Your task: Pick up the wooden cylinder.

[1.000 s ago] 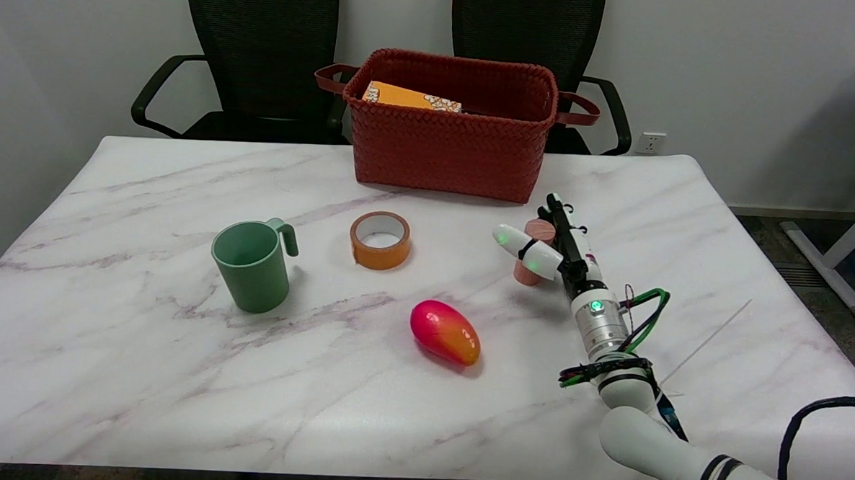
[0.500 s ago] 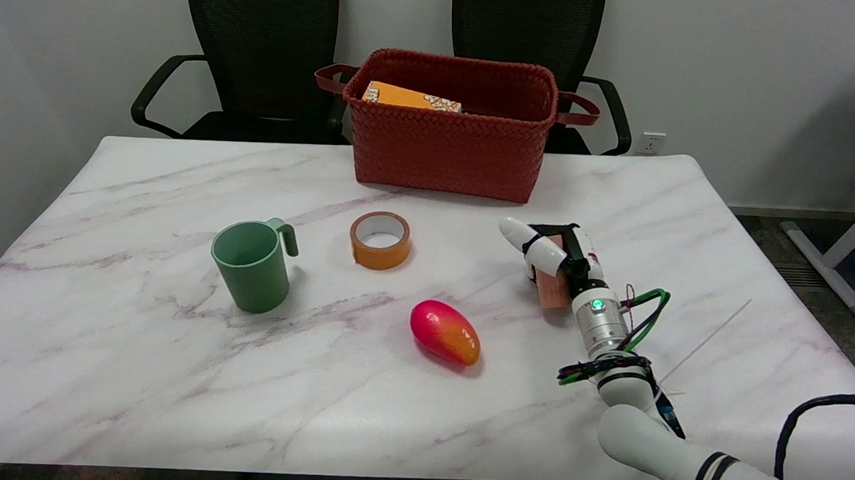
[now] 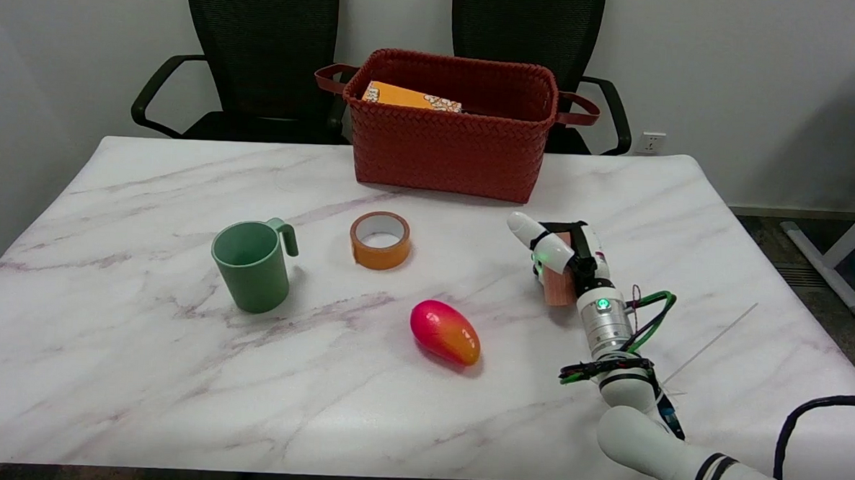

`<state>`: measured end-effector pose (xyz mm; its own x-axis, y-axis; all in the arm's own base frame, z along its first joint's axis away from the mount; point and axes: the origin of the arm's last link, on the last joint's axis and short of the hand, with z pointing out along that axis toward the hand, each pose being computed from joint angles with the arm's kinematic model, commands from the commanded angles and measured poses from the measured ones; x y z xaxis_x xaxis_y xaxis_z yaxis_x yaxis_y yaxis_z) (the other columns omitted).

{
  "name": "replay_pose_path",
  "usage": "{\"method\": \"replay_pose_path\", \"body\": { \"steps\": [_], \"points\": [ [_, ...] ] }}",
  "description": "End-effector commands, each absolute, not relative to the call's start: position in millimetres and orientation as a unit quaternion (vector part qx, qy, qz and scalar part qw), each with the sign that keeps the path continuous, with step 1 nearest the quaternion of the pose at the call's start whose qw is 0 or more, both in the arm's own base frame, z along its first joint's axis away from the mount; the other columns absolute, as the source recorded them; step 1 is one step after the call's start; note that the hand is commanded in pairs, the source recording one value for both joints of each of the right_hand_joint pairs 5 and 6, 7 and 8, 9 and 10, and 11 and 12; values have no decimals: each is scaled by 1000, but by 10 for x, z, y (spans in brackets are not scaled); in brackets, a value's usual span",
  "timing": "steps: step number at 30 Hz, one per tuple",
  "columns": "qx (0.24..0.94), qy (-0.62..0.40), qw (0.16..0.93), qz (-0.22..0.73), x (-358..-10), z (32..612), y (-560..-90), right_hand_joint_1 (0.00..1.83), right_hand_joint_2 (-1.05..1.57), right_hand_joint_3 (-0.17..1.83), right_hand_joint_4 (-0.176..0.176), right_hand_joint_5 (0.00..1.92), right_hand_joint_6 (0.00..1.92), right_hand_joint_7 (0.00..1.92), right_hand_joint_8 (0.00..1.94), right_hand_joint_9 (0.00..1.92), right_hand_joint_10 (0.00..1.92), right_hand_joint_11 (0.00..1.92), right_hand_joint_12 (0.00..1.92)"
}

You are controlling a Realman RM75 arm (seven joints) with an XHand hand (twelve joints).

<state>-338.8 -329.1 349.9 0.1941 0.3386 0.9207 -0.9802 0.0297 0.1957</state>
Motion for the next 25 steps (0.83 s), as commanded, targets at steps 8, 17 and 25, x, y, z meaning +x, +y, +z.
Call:
{"method": "replay_pose_path", "body": {
  "steps": [8,17,25],
  "points": [
    [486,-271,579,597,-2856,3527,-3415,930,779,-110,0,1798,1798,1870,1870,1753,1753,1905,1905],
    [499,-225,562,620,-2581,3596,-3498,952,836,-14,0,1803,1803,1884,1884,1769,1769,1920,1920],
    [502,-196,554,635,-2391,3667,-3653,915,907,1,0,1814,1814,1900,1900,1829,1829,1920,1920]
  ]
}}
